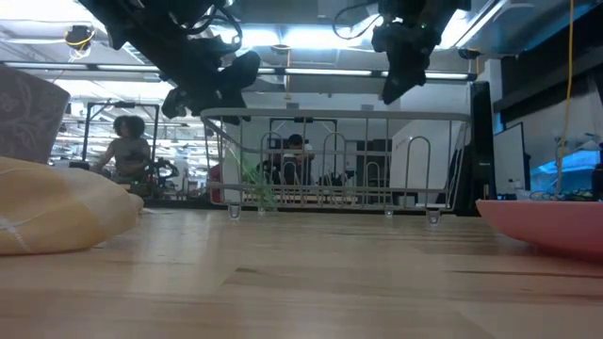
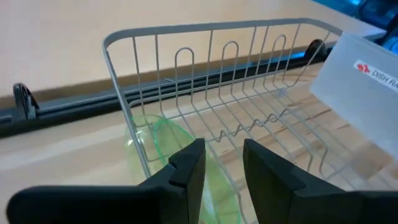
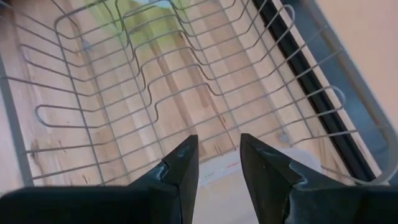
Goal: Sort dishes
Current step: Put the pink plate into the dish rack
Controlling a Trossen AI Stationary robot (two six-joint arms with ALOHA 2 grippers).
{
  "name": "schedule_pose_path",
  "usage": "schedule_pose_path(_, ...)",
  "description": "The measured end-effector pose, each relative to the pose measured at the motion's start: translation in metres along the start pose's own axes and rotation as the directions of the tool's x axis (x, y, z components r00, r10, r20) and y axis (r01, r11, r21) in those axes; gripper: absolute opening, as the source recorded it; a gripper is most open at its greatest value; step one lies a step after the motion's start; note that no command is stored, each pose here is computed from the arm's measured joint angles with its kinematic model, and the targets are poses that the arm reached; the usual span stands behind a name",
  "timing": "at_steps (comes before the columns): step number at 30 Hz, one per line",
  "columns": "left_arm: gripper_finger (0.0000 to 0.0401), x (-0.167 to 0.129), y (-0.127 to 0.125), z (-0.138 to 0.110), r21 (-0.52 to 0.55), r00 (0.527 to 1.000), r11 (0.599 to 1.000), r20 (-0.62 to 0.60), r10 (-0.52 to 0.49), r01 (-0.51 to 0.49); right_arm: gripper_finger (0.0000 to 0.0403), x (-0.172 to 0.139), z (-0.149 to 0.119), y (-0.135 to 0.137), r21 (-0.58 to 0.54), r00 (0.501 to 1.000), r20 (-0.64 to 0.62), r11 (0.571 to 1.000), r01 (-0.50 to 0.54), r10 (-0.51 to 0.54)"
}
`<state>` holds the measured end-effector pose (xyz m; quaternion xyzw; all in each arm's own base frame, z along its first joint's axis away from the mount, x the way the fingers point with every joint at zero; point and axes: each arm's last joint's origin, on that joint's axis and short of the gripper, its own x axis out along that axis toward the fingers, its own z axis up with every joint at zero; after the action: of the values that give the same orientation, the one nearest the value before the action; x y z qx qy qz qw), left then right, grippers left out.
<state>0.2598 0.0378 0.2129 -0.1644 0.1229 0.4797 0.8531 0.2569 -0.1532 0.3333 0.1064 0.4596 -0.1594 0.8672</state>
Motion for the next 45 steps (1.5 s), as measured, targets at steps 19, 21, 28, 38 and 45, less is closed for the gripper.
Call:
schedule_pose_path(19,0.0102,-0.041,-0.025,0.051,0.171,0.865,0.91,0.285,-0.412,0.377,0.0122,-0.022,-0.006,0.006,-0.034,0.995,0.063,0.996,-0.077,0.079)
schedule_pose_path(21,0.0102,-0.051,-0.033,0.055,0.193,0.767,0.827,0.31,-0.562,0.528,0.0122,-0.026,-0.007,0.007,-0.037,0.992,0.076,0.994,-0.1,0.103)
schedule_pose_path(28,0.0102,-0.073,-0.063,0.033,0.273,0.556,0.615,0.268,-0.787,0.74,0.0122,-0.034,-0.007,0.013,-0.059,0.958,0.111,0.964,-0.26,0.265)
schedule_pose_path(38,0.0102,-0.069,-0.144,0.001,0.627,0.5,0.462,0.13,-0.856,0.628,0.0122,-0.035,-0.007,0.016,-0.069,0.921,0.118,0.928,-0.367,0.372)
schedule_pose_path(45,0.0102,-0.048,-0.191,-0.017,0.755,0.572,0.243,-0.205,-0.794,0.608,0.0122,-0.035,-0.007,0.016,-0.068,0.921,0.117,0.928,-0.367,0.372)
